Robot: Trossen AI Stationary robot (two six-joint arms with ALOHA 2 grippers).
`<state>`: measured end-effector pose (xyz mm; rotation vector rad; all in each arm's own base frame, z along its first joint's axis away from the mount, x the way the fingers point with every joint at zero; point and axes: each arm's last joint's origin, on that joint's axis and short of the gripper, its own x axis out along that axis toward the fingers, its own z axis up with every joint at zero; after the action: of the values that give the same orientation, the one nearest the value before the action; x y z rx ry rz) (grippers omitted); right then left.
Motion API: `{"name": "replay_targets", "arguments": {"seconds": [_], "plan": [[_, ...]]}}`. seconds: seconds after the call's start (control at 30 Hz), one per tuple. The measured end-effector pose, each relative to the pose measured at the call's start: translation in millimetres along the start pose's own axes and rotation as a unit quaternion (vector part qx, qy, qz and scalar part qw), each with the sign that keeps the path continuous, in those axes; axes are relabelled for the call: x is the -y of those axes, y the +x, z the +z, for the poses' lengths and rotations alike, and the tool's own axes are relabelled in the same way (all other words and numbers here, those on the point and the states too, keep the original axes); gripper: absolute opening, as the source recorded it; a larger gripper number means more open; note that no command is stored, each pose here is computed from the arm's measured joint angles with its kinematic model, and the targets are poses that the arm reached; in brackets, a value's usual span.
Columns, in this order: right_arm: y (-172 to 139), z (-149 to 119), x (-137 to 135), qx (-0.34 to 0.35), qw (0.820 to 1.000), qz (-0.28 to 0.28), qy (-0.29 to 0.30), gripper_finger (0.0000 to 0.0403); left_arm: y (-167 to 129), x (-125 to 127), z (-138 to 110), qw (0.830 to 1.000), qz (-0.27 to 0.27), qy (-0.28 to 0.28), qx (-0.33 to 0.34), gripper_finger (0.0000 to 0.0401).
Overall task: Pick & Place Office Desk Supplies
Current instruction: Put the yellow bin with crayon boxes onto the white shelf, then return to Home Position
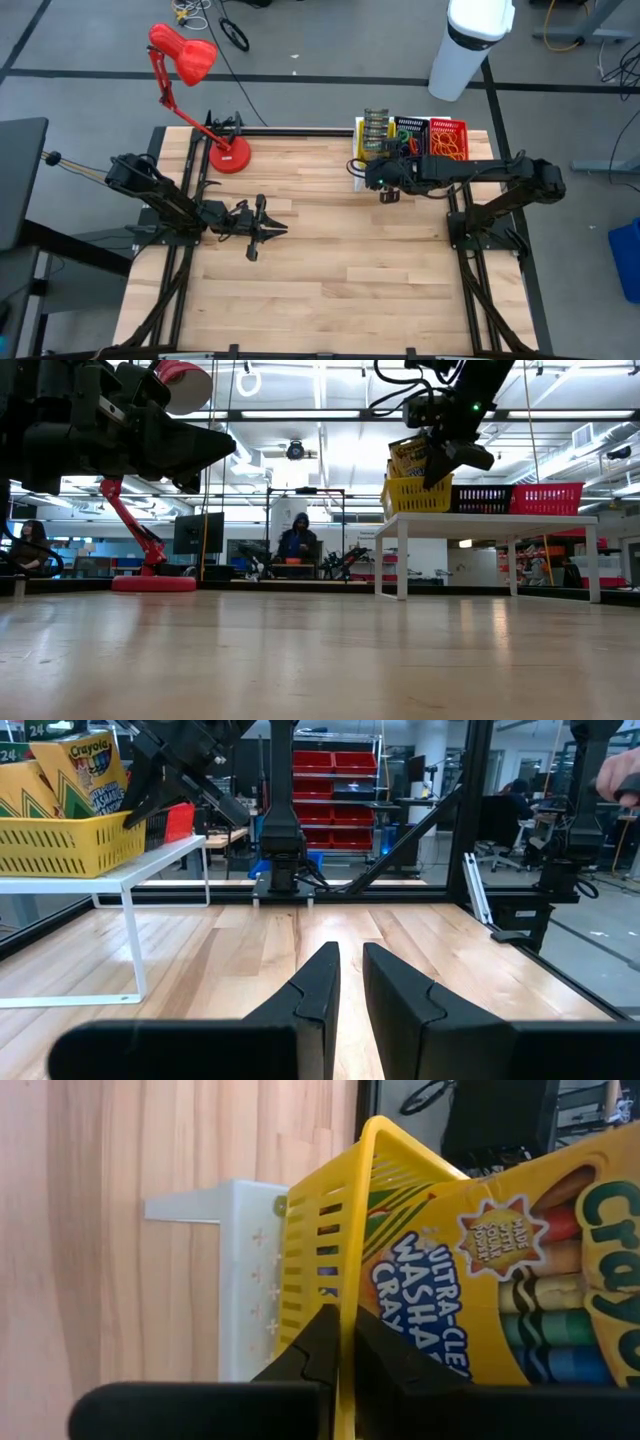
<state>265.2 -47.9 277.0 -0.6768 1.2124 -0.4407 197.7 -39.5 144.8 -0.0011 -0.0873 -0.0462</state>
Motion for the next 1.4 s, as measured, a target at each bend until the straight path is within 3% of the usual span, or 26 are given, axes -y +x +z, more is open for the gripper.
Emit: {"name": "replay_targets", "arguments": {"seconds": [0.17,0.57,0.77,0.9,1.0,1.17,1.4], "plan": [[0.0,0.1,-0.1,0.0,1.0,0.0,0.001,0.0031,0.0,0.0,0.0,1.0,0.0,0.0,0.0,0.0053],[-2.9,-1.3,2.1,-0.007,0.999,-0.029,0.013,0.0131,0.0,0.0,0.0,1.0,0.0,0.001,0.0,0.0053],[-26.4,1.2,-6.6,0.032,0.998,-0.041,0.025,0.0148,0.0,-0.7,0.0,1.0,0.01,0.004,0.0,0.0053],[-52.3,2.4,-18.2,0.084,0.993,-0.033,0.082,0.0141,-0.1,-2.9,0.3,0.999,0.046,0.027,0.0,0.0053],[-64.4,1.7,-31.7,0.15,0.979,0.001,0.136,0.0105,-0.1,-3.4,2.3,0.997,0.052,0.054,0.008,0.0046],[-52.7,-14.7,-69.8,0.261,0.949,0.038,0.173,0.0012,-4.5,-9.2,1.9,0.995,0.062,0.081,0.002,0.0008],[-40.1,-43.5,-91.1,0.415,0.876,0.091,0.228,0.0012,-27.1,-32.1,7.8,0.996,0.06,0.062,0.008,0.0004]]}}
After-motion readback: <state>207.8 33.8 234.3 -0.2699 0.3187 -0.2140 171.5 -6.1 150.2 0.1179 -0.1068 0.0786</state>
